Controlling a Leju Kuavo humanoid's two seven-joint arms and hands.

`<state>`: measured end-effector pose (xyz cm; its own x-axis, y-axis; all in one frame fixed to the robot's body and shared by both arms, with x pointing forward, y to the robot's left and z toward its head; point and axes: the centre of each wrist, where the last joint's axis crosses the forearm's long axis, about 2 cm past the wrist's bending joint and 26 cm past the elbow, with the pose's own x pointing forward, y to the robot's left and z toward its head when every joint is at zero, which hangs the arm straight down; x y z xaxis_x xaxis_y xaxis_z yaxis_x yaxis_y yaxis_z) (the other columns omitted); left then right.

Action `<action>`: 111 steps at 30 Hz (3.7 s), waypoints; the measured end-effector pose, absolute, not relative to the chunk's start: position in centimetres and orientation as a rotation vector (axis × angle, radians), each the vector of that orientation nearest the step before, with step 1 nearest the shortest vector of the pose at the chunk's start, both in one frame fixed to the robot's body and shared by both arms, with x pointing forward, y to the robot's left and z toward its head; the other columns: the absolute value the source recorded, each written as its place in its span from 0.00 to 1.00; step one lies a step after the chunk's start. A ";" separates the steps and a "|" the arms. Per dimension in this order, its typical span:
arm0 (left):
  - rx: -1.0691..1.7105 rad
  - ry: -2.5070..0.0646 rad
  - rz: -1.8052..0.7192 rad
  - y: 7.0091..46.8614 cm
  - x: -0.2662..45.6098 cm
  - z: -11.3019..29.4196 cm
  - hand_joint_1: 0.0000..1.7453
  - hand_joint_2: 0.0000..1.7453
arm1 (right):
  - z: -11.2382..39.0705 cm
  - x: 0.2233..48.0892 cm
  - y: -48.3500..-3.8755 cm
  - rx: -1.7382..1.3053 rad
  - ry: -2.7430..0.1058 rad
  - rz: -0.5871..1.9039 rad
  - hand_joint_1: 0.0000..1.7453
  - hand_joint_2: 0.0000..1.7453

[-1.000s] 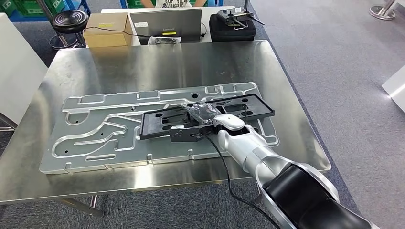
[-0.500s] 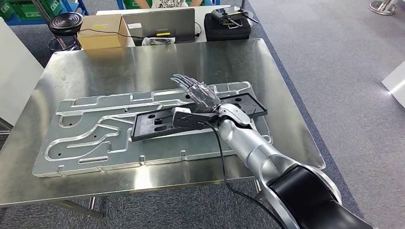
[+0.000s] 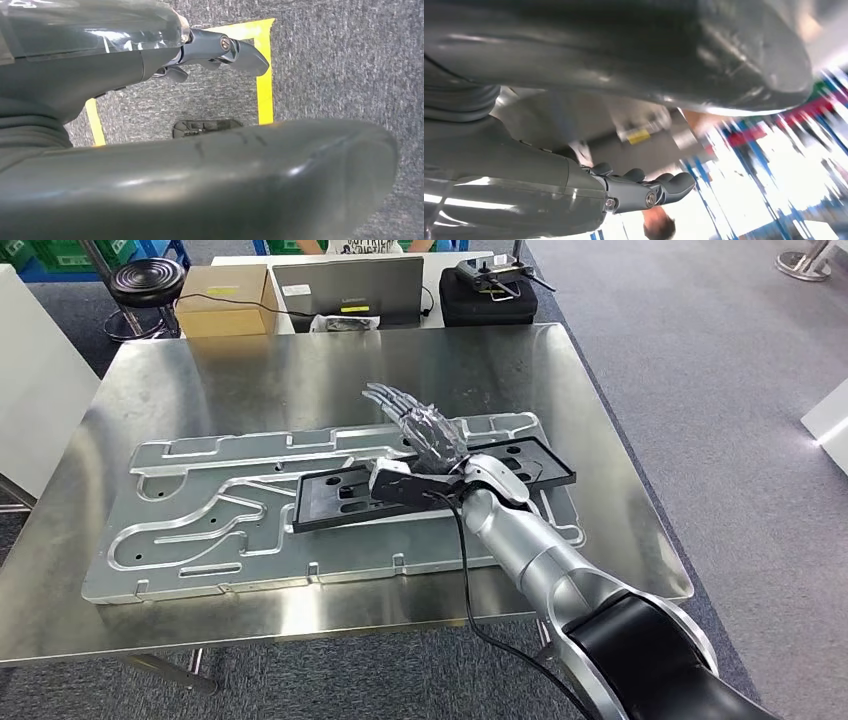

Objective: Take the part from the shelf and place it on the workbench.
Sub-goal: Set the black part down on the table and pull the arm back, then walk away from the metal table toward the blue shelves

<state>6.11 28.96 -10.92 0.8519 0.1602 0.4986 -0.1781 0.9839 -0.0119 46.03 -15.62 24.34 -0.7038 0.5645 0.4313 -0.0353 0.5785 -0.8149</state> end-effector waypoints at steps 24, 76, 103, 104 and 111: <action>0.099 -0.529 0.354 30.2 3.1 -11.3 0.00 0.00 | 20.8 17.0 -44.2 -1.352 -2.307 0.056 0.00 0.00; 0.091 -0.534 0.330 30.0 3.7 -11.2 0.00 0.00 | -9.6 3.0 -39.7 -0.830 -0.449 0.099 0.00 0.00; 0.076 -0.537 0.300 29.7 3.5 -11.2 0.00 0.00 | -10.9 3.7 -32.6 -0.472 -0.382 0.264 0.00 0.00; 0.076 -0.538 0.301 29.7 3.5 -11.2 0.00 0.00 | -10.9 3.7 -32.5 -0.470 -0.382 0.264 0.00 0.00; 0.074 -0.541 0.300 29.6 3.7 -11.2 0.00 0.00 | -10.9 3.7 -32.3 -0.462 -0.379 0.264 0.00 0.00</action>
